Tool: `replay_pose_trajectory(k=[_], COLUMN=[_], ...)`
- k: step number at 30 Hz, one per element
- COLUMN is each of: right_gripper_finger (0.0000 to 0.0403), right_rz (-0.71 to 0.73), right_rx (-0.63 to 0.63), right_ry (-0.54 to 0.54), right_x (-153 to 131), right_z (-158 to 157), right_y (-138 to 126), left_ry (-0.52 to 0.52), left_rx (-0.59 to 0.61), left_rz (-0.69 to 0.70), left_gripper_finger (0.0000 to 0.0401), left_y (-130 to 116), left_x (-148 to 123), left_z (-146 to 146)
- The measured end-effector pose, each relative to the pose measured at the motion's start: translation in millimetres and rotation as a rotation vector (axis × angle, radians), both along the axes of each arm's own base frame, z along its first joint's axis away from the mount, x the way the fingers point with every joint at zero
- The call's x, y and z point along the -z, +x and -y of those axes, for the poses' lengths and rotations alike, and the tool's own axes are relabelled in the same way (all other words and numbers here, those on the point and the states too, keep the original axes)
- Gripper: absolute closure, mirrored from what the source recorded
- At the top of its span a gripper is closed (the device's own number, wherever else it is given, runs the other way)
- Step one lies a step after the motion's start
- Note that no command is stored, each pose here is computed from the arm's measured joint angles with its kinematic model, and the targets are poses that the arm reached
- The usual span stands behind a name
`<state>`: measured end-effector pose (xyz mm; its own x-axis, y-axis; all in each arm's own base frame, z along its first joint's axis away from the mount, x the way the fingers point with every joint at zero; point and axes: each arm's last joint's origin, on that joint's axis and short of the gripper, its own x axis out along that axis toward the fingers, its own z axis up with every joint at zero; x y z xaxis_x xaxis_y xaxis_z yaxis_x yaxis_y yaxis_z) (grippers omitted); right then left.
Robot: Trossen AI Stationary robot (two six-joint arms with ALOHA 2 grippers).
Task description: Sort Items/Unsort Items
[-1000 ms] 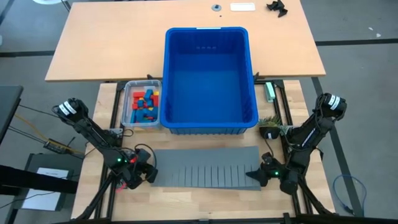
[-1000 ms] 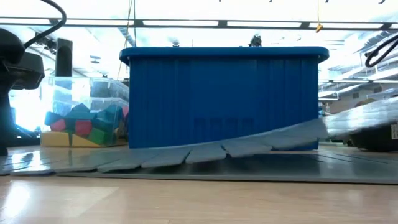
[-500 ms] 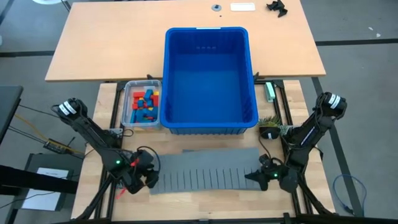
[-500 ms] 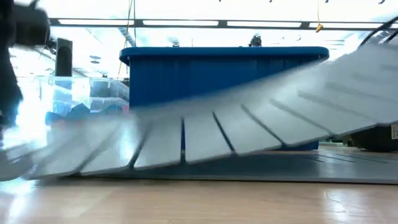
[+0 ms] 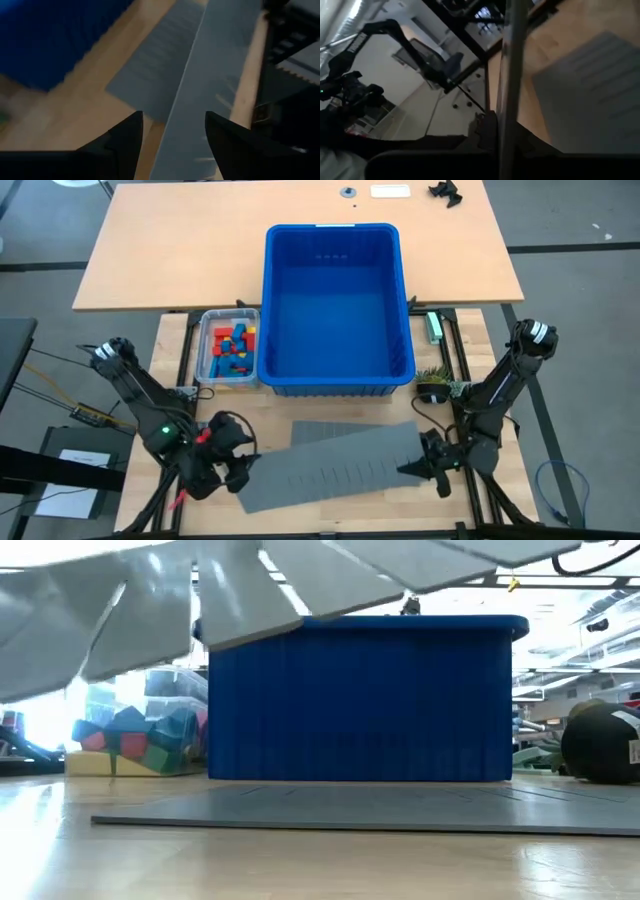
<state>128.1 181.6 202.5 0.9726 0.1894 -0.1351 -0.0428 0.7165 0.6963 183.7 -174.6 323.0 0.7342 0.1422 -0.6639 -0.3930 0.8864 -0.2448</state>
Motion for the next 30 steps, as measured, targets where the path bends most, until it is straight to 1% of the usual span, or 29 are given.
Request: replay_pose_trajectory(k=[4,7,8,13,16,20,23,26,28,30], right_gripper_finger=[0.0398,0.0398,0.0398,0.0398,0.0398,0.0398,0.0398,0.0398,0.0398,0.0398], right_rz=[0.043,0.066,0.071,0.088,0.092,0.095,0.097,0.097,0.097,0.099], right_rx=[-0.004,-0.006,-0.007,-0.010,-0.013,-0.015,-0.015,-0.016,-0.016,-0.016], right_ry=[-0.032,-0.066,-0.074,-0.097,-0.114,-0.128,-0.138,-0.139,-0.140,-0.147], right_x=[-10.2,-15.2,-16.2,-19.4,-19.6,-19.6,-19.7,-19.6,-19.6,-19.6], right_z=[5.0,8.8,9.9,12.9,13.2,13.3,13.3,13.2,13.2,13.3], right_y=[-1.5,-0.6,0.0,2.0,2.3,2.3,2.3,2.3,2.3,2.4], left_ry=[0.029,0.075,0.076,0.054,-0.003,-0.039,-0.074,-0.129,-0.135,-0.125], left_rx=[0.044,0.068,0.076,0.133,0.201,0.238,0.293,0.370,0.392,0.401], left_rz=[0.045,0.059,0.049,0.037,0.049,0.003,-0.046,-0.039,-0.037,-0.062], left_gripper_finger=[0.0178,0.0178,0.0178,0.0178,0.0178,0.0178,0.0178,0.0180,0.0190,0.0211], left_y=[8.6,20.5,25.4,49.7,62.5,76.6,88.6,100.9,108.0,112.4], left_x=[-22.6,-26.4,-26.2,-26.0,-26.5,-16.8,-5.1,1.7,7.1,14.0], left_z=[-4.8,-13.7,-17.7,-33.5,-38.2,-41.5,-39.1,-33.4,-30.7,-29.6])
